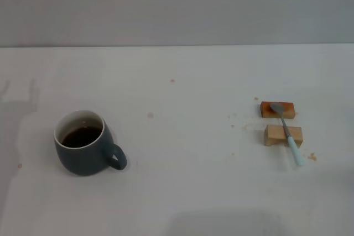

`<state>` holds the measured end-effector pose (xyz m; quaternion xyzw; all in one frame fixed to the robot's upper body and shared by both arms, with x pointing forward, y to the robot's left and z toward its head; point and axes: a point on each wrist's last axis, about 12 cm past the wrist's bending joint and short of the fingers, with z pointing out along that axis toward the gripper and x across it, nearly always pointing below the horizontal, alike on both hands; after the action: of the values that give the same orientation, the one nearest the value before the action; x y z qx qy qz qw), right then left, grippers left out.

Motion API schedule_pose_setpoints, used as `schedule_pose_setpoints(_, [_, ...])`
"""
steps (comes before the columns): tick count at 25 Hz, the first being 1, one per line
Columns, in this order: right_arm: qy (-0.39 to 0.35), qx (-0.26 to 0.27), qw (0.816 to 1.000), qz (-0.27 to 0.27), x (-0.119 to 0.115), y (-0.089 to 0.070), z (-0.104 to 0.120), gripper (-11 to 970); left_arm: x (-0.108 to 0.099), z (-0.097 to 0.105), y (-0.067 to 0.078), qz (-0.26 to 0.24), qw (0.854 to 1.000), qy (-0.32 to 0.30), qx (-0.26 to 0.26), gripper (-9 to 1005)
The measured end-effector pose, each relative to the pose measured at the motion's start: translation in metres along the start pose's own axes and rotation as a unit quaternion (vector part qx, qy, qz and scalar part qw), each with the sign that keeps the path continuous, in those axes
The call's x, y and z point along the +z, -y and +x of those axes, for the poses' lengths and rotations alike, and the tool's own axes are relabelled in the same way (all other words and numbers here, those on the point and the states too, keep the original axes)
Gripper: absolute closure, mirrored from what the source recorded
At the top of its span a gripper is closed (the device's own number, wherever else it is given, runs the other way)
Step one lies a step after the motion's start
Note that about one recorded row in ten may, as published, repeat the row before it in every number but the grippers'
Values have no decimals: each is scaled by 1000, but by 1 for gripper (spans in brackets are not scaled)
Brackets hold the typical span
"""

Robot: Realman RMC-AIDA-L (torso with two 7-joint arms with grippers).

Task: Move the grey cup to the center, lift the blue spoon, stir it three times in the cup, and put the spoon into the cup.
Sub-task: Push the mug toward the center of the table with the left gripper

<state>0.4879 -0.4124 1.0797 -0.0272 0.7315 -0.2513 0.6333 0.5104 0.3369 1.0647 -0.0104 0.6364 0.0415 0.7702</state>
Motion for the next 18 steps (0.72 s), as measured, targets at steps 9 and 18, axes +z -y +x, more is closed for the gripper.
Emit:
schedule_pose_setpoints(9, [97,100,990,-28,-6,-6,3,234,1,0,-2,-2,1000,0,2,404])
schedule_pose_setpoints(18, [144,155,976,-44,-31,-33,2,238,1,1,-2,-1,1000,-1,4,404])
